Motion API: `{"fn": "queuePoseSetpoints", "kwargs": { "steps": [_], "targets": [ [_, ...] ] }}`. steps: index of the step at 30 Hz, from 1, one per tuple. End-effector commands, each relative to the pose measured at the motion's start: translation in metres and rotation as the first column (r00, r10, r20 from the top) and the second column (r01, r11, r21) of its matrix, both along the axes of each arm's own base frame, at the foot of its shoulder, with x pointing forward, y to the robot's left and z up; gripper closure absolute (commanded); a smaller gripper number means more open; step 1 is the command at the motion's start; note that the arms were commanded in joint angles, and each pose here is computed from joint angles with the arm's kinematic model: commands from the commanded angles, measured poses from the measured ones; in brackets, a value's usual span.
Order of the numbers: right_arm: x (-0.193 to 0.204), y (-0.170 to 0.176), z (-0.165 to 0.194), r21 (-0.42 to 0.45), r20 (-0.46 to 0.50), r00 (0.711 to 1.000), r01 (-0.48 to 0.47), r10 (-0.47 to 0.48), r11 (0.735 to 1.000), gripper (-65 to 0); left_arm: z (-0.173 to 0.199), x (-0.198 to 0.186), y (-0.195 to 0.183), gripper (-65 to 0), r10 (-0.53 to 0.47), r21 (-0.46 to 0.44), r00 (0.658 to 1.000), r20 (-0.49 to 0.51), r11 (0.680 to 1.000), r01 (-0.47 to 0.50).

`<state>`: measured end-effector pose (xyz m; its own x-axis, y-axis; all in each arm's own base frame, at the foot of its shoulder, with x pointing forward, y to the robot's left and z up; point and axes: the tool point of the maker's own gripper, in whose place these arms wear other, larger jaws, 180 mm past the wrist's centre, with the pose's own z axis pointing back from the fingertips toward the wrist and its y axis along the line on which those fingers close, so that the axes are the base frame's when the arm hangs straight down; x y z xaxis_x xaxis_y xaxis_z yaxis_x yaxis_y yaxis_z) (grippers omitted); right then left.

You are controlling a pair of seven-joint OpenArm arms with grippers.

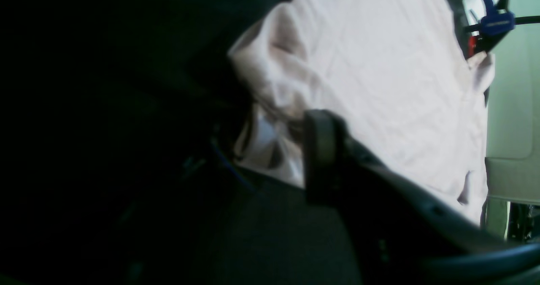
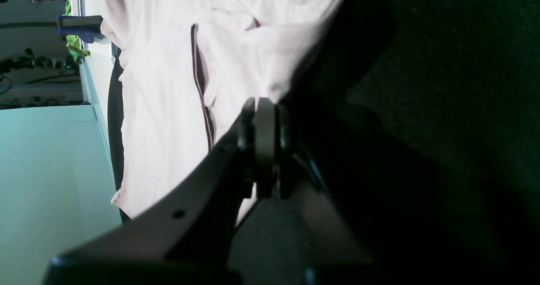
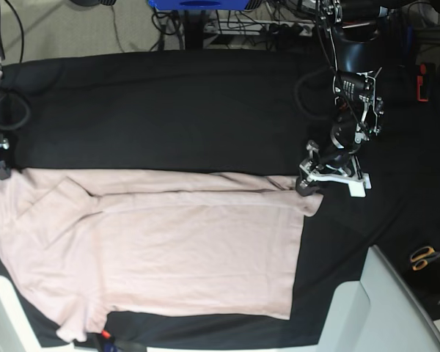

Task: Fold the T-shirt properly
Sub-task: 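Lower both grippers and grasp the folded edge at shoulder and hem, then drag the shirt toward the robot with both grippers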

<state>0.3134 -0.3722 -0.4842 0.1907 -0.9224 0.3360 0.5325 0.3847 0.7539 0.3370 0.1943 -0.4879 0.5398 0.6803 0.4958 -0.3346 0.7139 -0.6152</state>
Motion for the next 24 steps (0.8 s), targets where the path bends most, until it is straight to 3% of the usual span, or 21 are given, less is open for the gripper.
{"fn": "queuePoseSetpoints", "kwargs": {
  "steps": [1, 7, 9, 17, 24],
  "targets": [
    [0.011, -0.019, 0.019, -0.039, 0.05, 0.999, 0.017, -0.015, 0.999, -0.6, -0.005, -0.004, -0.004, -18.4, -0.028, 0.003, 0.999, -0.043, 1.0, 0.028],
    [0.011, -0.019, 0.019, -0.039, 0.05, 0.999, 0.017, -0.015, 0.999, -0.6, -0.006, -0.004, -0.006, -7.7, -0.031, 0.001, 0.998, -0.045, 1.0, 0.031],
    [0.011, -0.019, 0.019, -0.039, 0.05, 0.999, 0.017, -0.015, 0.999, -0.6, -0.009, -0.005, -0.006, -0.7, -0.029, -0.002, 0.998, -0.055, 1.0, 0.029],
    [0.008, -0.021, 0.019, -0.044, 0.047, 0.999, 0.017, -0.015, 0.999, -0.6, -0.005, -0.007, 0.0, 0.0, -0.039, 0.017, 0.998, -0.05, 0.999, 0.04],
    [-0.002, -0.042, 0.036, -0.122, 0.014, 0.999, -0.049, 0.051, 0.991, -0.6, 0.01, -0.024, 0.009, 0.0, -0.12, 0.053, 0.99, -0.074, 0.991, 0.124]
  ]
}}
